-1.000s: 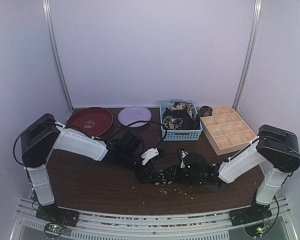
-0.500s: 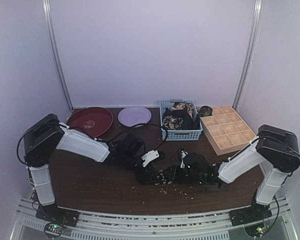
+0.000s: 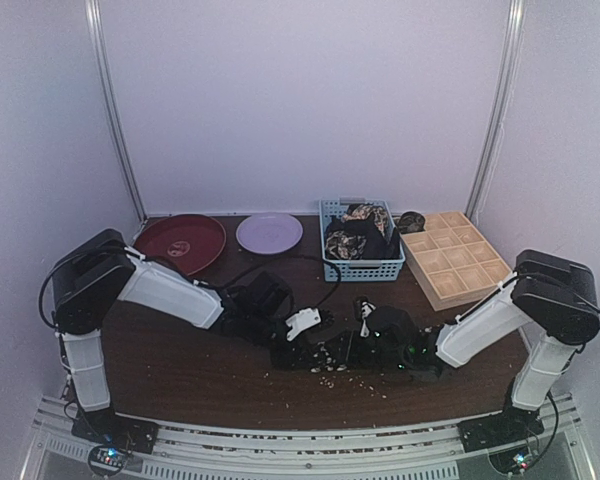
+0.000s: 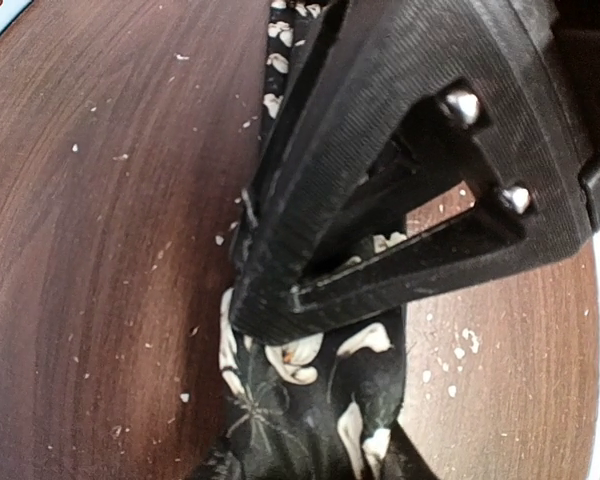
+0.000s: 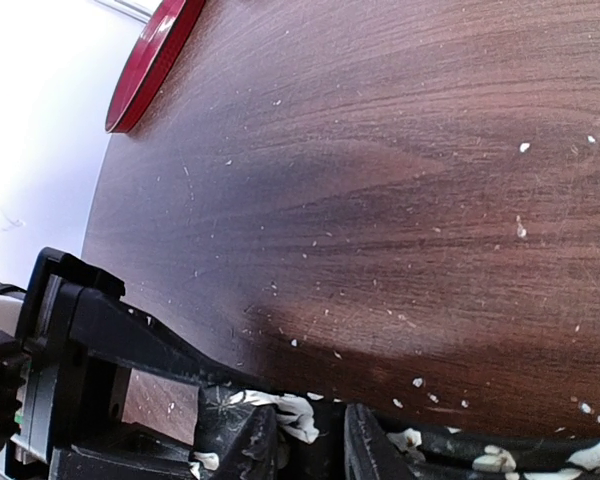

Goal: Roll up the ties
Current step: Roll the tie at the center of the board.

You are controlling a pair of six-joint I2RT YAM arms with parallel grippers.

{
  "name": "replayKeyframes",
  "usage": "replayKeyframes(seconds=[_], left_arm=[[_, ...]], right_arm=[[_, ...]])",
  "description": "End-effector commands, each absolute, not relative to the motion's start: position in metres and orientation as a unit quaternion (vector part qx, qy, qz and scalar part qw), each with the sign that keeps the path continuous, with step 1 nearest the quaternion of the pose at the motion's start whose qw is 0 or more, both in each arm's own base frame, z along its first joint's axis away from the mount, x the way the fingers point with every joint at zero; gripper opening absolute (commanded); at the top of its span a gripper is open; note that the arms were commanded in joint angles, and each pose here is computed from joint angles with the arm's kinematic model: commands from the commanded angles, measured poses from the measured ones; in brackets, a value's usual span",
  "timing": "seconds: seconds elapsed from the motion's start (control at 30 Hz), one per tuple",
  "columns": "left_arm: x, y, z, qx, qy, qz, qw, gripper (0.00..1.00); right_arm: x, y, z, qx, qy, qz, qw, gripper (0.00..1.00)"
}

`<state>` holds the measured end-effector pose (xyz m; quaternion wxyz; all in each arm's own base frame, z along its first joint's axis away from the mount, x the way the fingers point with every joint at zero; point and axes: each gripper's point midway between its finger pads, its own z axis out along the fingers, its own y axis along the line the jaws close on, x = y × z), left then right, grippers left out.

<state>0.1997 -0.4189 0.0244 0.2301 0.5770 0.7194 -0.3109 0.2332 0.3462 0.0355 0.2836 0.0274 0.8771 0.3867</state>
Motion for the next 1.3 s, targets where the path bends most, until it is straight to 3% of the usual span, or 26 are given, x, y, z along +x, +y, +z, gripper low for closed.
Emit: replayKeyframes(seconds=[0.0, 0.07, 0.17, 0.33, 0.7, 0.83, 1.07, 1.13, 1.27], left_arm=[[0.192, -0.421, 0.023, 0.595, 0.701, -0.314, 0.235, 0.31], [0.193, -0.42, 0.023, 0.596, 0.701, -0.31, 0.239, 0.3], [0.195, -0.417, 0.024, 0.594, 0.704, -0.302, 0.243, 0.44], [0.198, -0.416, 0.027, 0.577, 0.719, -0.3, 0.245, 0.51], [0.196, -0.383, 0.055, 0.489, 0.768, -0.302, 0.283, 0.56], [0.206, -0.372, 0.068, 0.414, 0.804, -0.302, 0.302, 0.46], [0.198, -0.395, 0.107, 0.323, 0.8, -0.416, 0.288, 0.08], [0.194, -0.404, 0.107, 0.314, 0.799, -0.431, 0.278, 0.02], [0.181, -0.419, 0.092, 0.32, 0.804, -0.433, 0.254, 0.0]], right_arm=[[0.233, 0.343, 0.029, 0.027, 0.881, 0.379, 0.283, 0.25], [0.232, 0.342, 0.03, 0.028, 0.88, 0.38, 0.283, 0.25], [0.231, 0.341, 0.035, 0.027, 0.879, 0.382, 0.284, 0.25], [0.227, 0.343, 0.038, 0.021, 0.88, 0.386, 0.274, 0.26], [0.215, 0.351, 0.034, 0.012, 0.885, 0.381, 0.267, 0.25], [0.208, 0.352, 0.033, 0.008, 0.887, 0.376, 0.269, 0.25], [0.203, 0.356, 0.032, 0.002, 0.888, 0.368, 0.274, 0.25], [0.202, 0.356, 0.033, 0.002, 0.888, 0.366, 0.276, 0.25], [0.201, 0.355, 0.034, 0.001, 0.89, 0.359, 0.28, 0.25]])
